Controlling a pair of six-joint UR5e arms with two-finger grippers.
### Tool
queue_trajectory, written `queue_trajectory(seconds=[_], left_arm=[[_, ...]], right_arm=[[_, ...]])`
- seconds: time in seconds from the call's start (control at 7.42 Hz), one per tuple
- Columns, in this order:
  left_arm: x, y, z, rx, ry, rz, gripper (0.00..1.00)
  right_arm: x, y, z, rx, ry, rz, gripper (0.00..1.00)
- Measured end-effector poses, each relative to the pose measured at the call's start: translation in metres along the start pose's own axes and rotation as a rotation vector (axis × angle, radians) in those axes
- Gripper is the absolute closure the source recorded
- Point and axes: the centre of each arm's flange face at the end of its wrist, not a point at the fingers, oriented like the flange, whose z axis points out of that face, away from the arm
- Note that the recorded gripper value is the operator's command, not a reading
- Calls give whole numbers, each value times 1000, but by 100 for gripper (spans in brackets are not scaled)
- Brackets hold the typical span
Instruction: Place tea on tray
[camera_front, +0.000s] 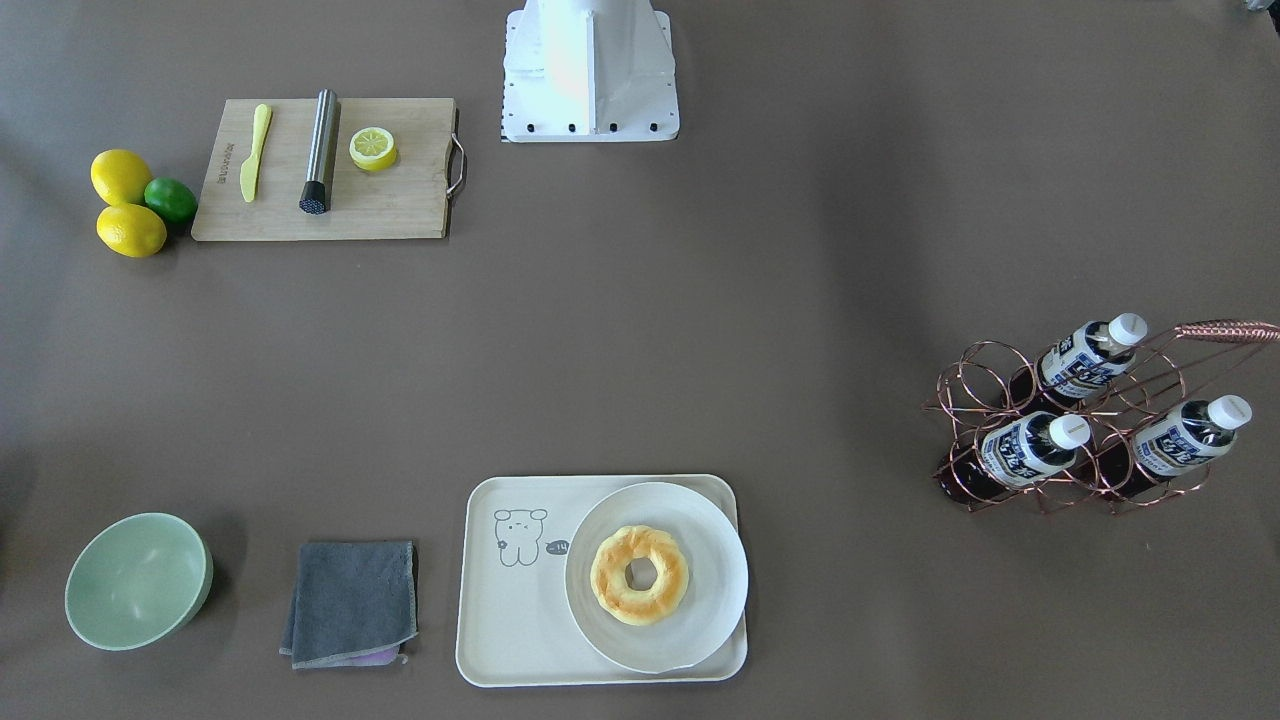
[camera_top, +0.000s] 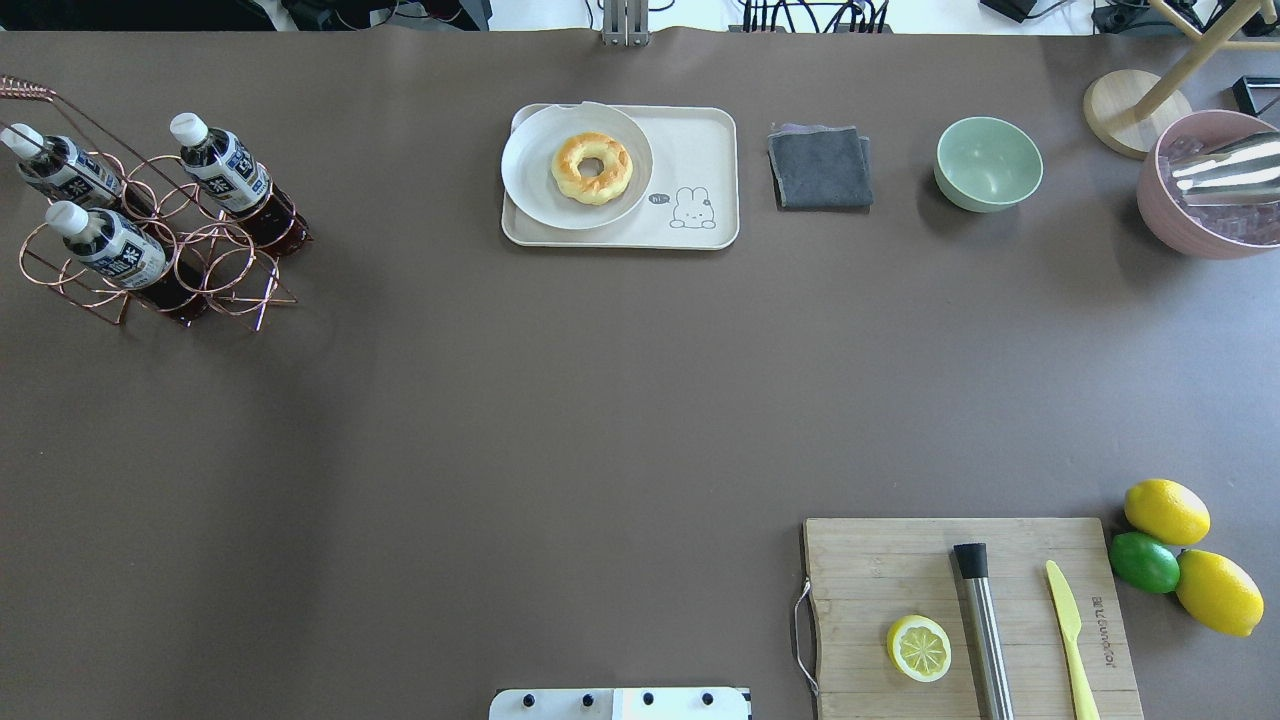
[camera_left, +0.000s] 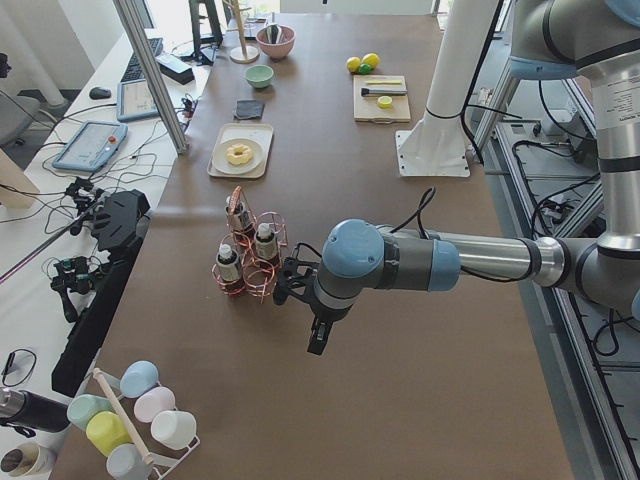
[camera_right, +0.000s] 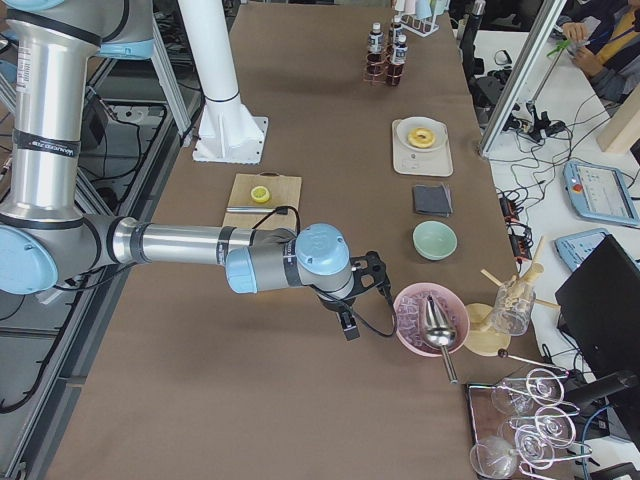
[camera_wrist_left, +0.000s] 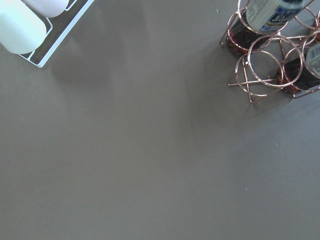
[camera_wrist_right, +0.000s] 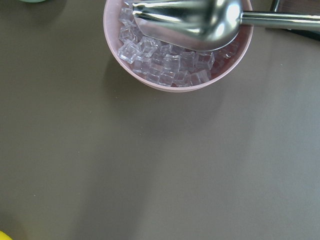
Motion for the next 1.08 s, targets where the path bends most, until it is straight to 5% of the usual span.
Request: queue_trajectory(seconds=[0.54, 1.08], left_arm=[[-8, 10, 0, 16, -21, 74, 3], [-8, 17, 5, 5, -16, 70, 3]], right_arm=[[-6, 4, 1, 10, -59, 2, 0], [-9, 1, 4, 6, -51, -10, 0]])
